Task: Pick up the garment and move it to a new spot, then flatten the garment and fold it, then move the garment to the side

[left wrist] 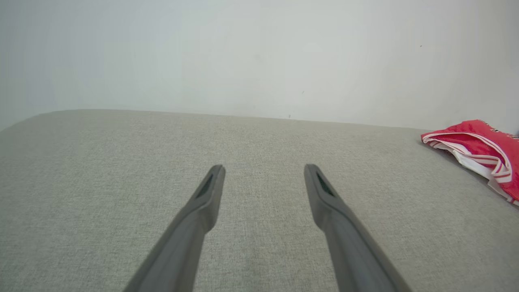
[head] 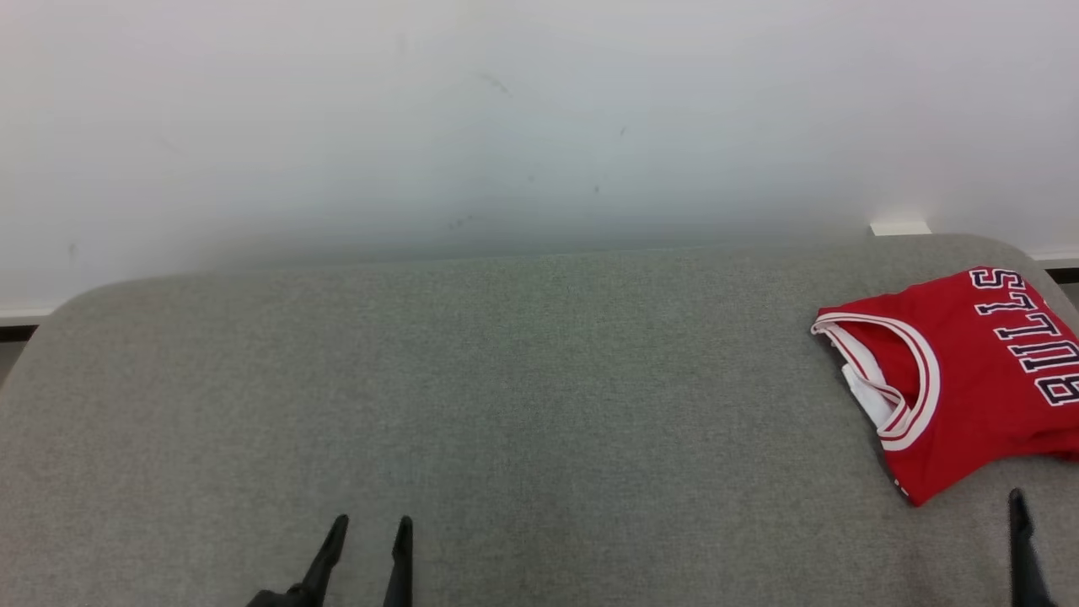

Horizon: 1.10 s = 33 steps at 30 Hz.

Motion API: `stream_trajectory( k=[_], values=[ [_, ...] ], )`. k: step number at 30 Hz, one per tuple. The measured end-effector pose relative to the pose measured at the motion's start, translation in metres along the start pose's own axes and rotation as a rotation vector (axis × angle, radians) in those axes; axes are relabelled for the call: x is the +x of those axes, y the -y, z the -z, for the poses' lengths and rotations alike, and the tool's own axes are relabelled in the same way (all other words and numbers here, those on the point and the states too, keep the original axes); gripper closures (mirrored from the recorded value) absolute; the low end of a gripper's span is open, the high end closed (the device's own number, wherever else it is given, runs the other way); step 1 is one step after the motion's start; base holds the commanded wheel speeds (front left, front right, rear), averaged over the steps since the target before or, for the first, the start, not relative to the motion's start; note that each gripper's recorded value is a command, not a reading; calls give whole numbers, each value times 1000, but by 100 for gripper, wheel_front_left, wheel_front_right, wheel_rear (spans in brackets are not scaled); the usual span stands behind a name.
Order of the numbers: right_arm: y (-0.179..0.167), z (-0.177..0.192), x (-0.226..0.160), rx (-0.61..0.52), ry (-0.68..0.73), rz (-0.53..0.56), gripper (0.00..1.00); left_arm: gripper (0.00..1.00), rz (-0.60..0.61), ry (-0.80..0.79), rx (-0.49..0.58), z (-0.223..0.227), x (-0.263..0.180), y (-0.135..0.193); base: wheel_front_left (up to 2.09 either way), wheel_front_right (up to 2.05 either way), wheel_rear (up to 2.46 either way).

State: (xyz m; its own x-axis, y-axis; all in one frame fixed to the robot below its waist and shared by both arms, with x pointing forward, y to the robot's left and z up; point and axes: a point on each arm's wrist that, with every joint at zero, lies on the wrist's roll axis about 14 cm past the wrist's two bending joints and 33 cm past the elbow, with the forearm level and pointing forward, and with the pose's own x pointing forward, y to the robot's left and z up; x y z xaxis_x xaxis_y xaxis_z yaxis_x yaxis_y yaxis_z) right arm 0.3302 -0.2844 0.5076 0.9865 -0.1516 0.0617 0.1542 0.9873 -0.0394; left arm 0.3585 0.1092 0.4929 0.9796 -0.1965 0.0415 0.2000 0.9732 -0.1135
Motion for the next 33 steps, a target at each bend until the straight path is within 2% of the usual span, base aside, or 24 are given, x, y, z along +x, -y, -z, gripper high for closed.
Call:
stream_trajectory(
  k=[6, 12, 21, 22, 28, 33],
  values=[
    [-37, 16, -27, 85, -32, -44, 0, 0, 10, -21, 10, 6, -5, 3, 0, 0, 0],
    [-63, 11, -30, 131, -19, -108, 0, 0, -39, -35, 19, 11, -14, -6, 0, 0, 0],
    [-80, 9, -22, 145, -14, -157, 0, 0, -98, -23, 24, 7, -24, -20, 0, 0, 0],
    [-81, 10, -22, 145, -18, -158, 100, 100, -101, -25, 24, 8, -25, -20, 0, 0, 0],
    [-84, 30, -30, 181, -89, -147, 100, 100, -113, -92, 6, 27, -33, -22, 0, 0, 0],
    [-81, 34, -29, 268, -115, -120, 100, 100, -147, -106, -98, 30, -33, -28, 0, 0, 0]
  ],
)
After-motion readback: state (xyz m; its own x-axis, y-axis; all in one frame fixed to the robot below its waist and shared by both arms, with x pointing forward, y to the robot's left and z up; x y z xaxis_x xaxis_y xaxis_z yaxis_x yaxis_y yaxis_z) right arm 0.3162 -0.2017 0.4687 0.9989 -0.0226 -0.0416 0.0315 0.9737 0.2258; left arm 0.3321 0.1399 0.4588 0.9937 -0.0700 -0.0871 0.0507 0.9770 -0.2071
